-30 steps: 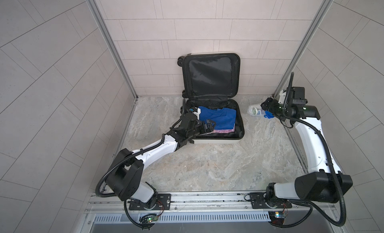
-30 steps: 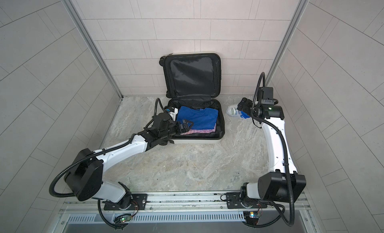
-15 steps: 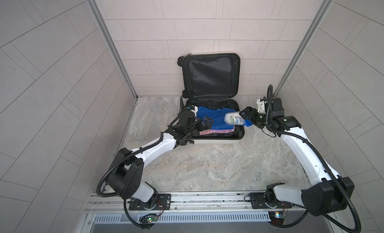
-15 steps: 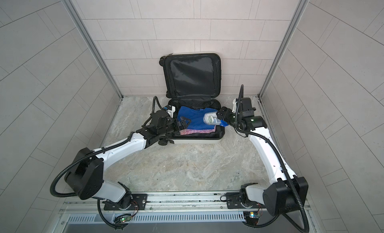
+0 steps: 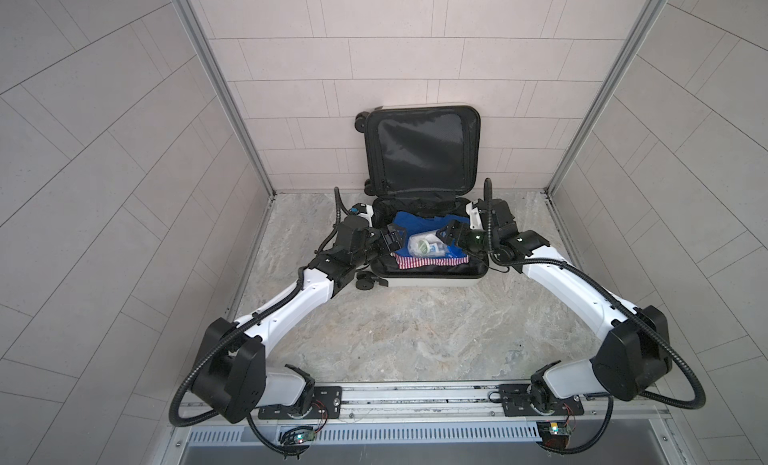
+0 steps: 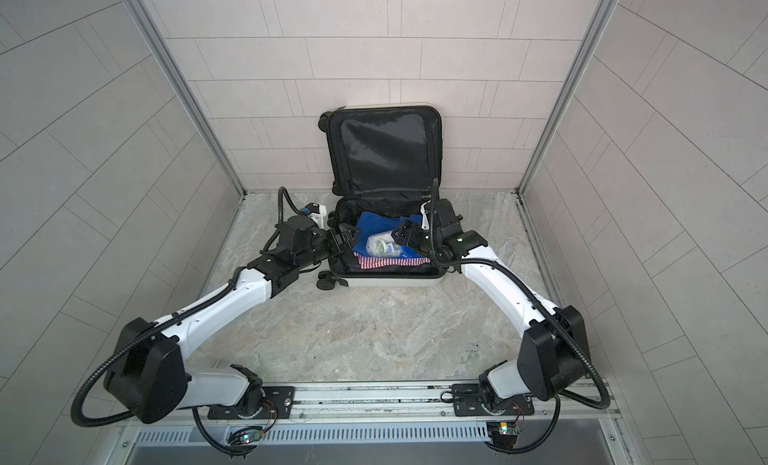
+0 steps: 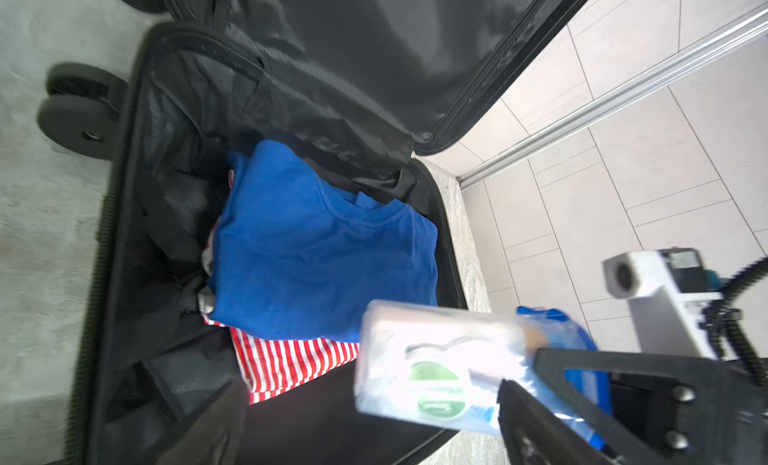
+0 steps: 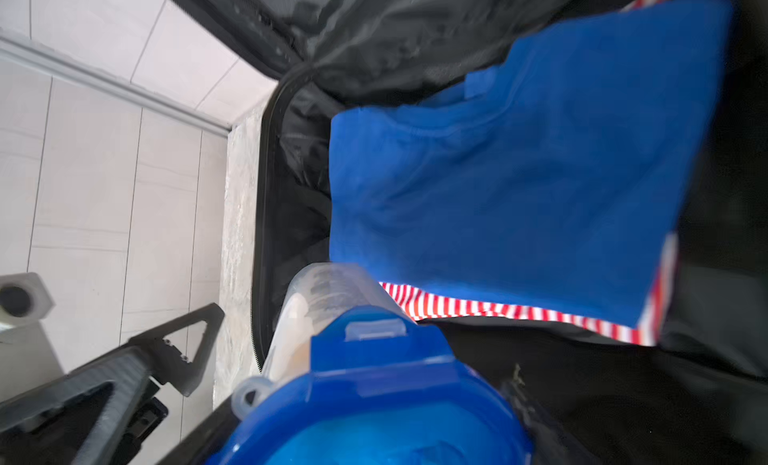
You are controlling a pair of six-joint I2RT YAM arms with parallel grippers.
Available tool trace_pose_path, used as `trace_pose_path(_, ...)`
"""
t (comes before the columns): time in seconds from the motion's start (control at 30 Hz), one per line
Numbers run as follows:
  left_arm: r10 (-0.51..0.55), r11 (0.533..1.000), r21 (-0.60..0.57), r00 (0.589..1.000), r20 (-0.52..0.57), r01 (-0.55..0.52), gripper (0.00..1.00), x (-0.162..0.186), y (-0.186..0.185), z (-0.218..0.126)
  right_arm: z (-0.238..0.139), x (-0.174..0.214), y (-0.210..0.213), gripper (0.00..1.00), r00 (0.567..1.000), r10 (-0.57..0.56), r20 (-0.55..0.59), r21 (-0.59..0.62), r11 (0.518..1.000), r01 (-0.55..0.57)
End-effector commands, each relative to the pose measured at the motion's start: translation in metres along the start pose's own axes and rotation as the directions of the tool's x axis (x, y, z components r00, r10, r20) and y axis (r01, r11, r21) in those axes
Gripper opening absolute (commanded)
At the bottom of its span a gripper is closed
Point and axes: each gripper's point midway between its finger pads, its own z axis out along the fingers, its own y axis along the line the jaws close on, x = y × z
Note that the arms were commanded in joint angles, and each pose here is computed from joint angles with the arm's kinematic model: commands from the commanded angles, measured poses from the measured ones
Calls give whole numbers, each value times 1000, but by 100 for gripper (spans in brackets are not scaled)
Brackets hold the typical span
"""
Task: Pack the luggage
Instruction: 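Lower the container into the suitcase beside the T-shirt and open the right gripper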
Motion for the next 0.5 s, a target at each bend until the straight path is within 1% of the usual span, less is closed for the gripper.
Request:
trace_pose_path(0.0, 8, 1000, -30, 1000, 8, -8, 100, 0, 9, -7, 7, -6, 25, 75, 999, 2, 51, -83, 997, 3)
trace_pose_path(0.17, 3, 999, -37, 1000, 4, -3, 100, 2, 13, -6, 29, 10, 22, 74, 1000, 23, 8, -91, 996, -22)
trace_pose_path(0.47, -4, 999, -34, 1000, -6, 4, 100, 6, 15, -4, 58, 26, 6, 74, 998, 43, -56, -60, 997, -46)
